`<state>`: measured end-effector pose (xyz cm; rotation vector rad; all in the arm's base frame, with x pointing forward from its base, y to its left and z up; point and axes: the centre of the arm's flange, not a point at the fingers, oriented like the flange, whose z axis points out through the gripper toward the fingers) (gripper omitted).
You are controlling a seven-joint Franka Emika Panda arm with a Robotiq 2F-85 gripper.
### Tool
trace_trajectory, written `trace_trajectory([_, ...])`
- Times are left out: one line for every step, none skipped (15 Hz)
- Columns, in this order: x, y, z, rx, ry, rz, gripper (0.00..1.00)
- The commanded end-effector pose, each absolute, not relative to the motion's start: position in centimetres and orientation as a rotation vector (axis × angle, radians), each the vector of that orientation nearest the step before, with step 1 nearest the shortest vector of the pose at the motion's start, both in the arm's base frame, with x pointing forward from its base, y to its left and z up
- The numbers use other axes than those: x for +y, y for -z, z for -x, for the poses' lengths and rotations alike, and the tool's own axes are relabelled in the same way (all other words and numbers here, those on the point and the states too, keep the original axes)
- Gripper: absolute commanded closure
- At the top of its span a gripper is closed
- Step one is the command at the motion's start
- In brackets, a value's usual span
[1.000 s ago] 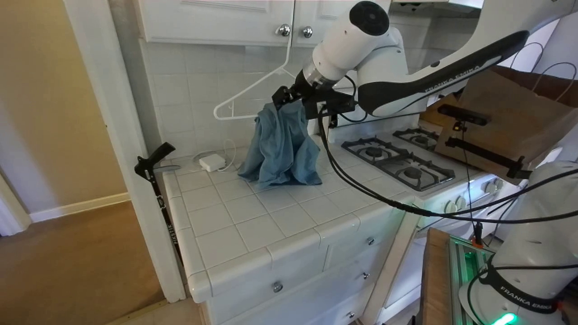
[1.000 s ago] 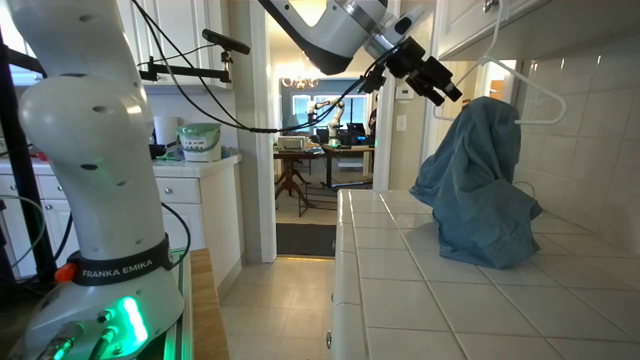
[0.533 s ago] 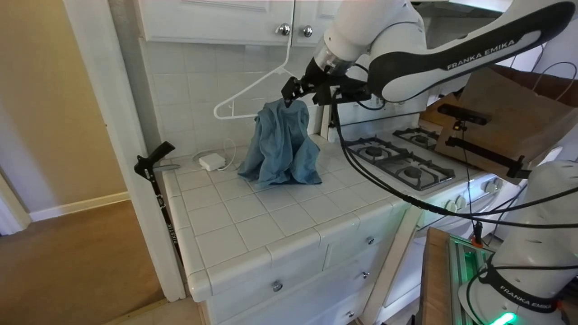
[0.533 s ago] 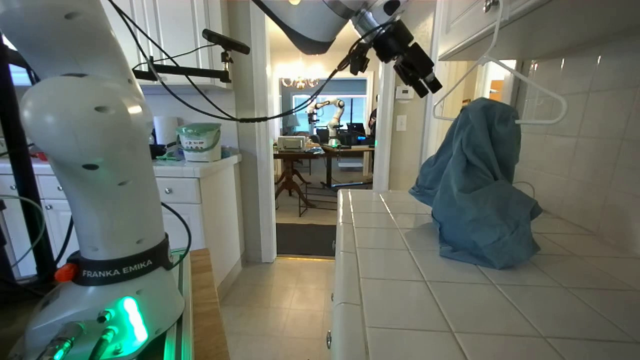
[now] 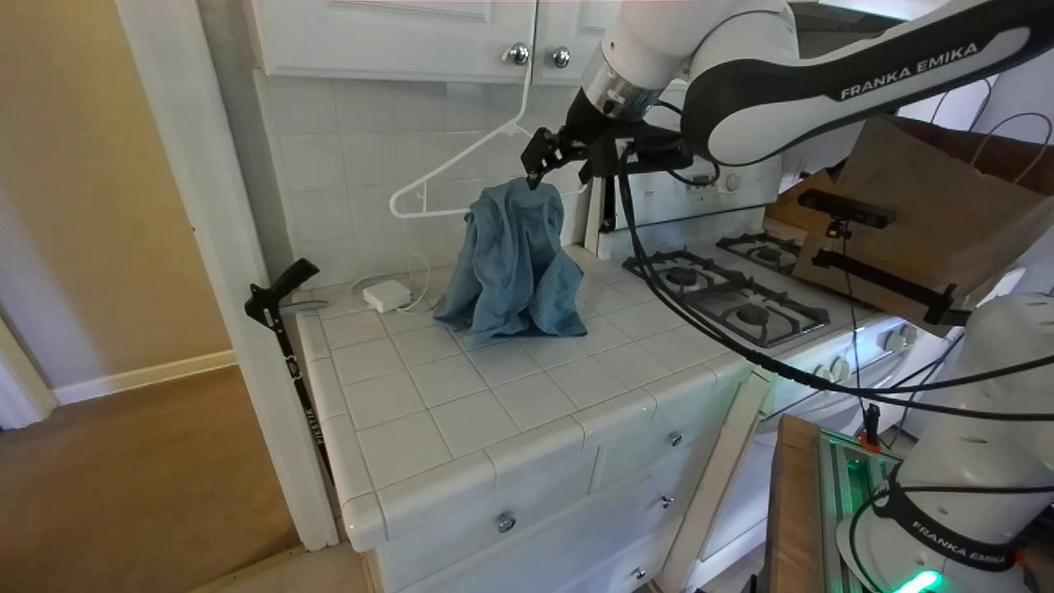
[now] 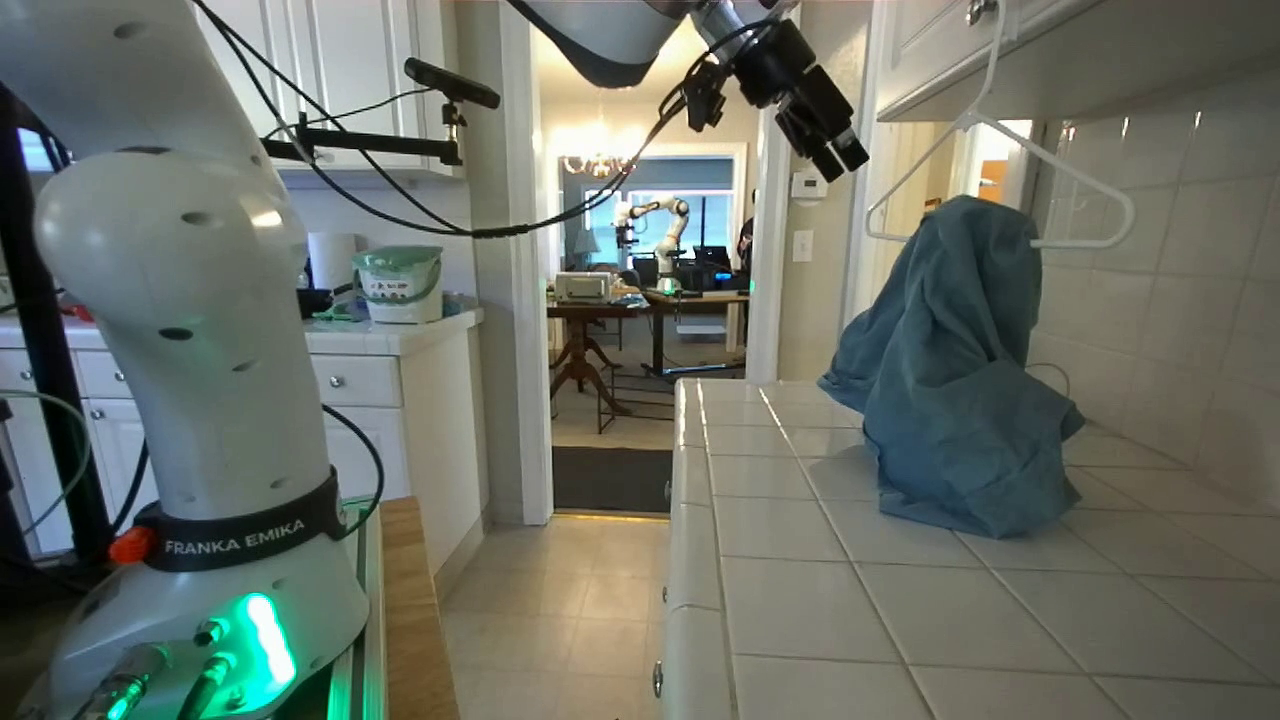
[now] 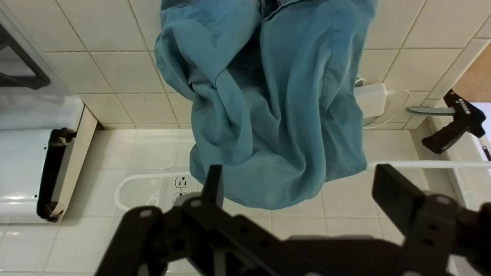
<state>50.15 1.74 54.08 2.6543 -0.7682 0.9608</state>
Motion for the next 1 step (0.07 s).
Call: trace_trajectory([1.7, -54.05, -50.16, -0.769, -0.96, -2.654, 0.0])
